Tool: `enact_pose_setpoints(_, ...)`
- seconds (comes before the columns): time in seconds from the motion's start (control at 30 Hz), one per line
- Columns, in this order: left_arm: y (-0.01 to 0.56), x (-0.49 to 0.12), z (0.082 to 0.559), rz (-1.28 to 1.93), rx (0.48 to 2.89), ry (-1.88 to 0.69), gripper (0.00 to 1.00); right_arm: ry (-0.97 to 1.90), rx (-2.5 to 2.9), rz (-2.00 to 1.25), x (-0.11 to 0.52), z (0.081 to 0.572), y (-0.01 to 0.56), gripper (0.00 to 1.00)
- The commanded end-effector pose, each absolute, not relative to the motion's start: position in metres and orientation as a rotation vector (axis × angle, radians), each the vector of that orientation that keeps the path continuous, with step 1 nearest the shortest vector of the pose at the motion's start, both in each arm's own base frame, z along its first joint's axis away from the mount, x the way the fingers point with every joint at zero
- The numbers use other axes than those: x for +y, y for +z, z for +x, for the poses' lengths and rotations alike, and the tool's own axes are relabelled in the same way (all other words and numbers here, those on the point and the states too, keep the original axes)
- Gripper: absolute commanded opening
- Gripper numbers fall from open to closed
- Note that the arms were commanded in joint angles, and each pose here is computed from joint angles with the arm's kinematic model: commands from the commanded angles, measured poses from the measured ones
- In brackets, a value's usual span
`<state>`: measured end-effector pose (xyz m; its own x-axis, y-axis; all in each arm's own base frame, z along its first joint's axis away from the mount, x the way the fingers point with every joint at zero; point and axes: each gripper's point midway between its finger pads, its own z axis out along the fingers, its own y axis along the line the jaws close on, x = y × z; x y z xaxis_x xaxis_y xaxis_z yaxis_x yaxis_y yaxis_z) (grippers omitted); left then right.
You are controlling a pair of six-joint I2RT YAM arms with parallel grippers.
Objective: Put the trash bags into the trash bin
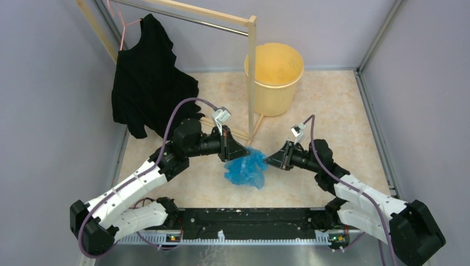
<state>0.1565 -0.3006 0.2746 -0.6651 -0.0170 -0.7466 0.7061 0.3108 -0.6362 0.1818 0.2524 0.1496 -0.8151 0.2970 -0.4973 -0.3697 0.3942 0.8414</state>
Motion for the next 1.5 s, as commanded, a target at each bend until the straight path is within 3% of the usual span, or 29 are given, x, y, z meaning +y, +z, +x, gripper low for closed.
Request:
enact_pose_setpoints(0.0, 0.298, -0.293, 0.160, 0.606, 1.841, -1.355, 0.00, 1.289, 1.997, -0.081, 0.245, 0.209, 0.178, 0.04)
enact_pose_setpoints(0.07, 0.298, -0.288, 0.167, 0.550, 1.856, -1.305, 0.00, 1.216, 1.972, -0.131, 0.241, 0.215, 0.191, 0.10)
enact_pose_setpoints(0.17, 0.298, -0.277, 0.180, 0.451, 1.888, -1.214, 0.00, 1.249, 1.939, -0.344, 0.254, 0.199, 0.209, 0.46)
enact_pose_setpoints(0.27, 0.300, -0.274, 0.183, 0.444, 1.888, -1.185, 0.00, 1.240, 1.945, -0.518, 0.272, 0.174, 0.210, 0.68)
enact_pose_setpoints(0.37, 0.299, -0.275, 0.183, 0.444, 1.889, -1.193, 0.00, 1.197, 1.921, -0.607, 0.285, 0.157, 0.207, 0.80)
enact_pose_setpoints(0.47, 0.301, -0.276, 0.180, 0.447, 1.888, -1.212, 0.00, 1.164, 1.954, -0.604, 0.290, 0.156, 0.190, 0.83)
enact_pose_setpoints(0.57, 0.306, -0.276, 0.177, 0.453, 1.875, -1.223, 0.00, 1.130, 2.007, -0.543, 0.292, 0.166, 0.171, 0.83)
enact_pose_setpoints(0.67, 0.310, -0.274, 0.175, 0.456, 1.864, -1.225, 0.00, 1.121, 2.055, -0.389, 0.297, 0.181, 0.158, 0.75)
enact_pose_setpoints(0.83, 0.313, -0.271, 0.172, 0.448, 1.852, -1.230, 0.00, 1.293, 2.034, -0.321, 0.321, 0.180, 0.154, 0.42)
enact_pose_setpoints(0.93, 0.315, -0.264, 0.173, 0.435, 1.854, -1.195, 0.00, 1.230, 2.085, -0.289, 0.314, 0.186, 0.142, 0.20)
enact_pose_setpoints(1.27, 0.335, -0.182, 0.210, 0.153, 1.842, -0.713, 0.00, 0.748, 2.200, -0.099, 0.216, 0.220, 0.111, 0.17)
enact_pose_setpoints(1.47, 0.365, -0.183, 0.203, 0.186, 1.757, -0.766, 0.00, 0.907, 2.149, -0.135, 0.243, 0.221, 0.130, 0.18)
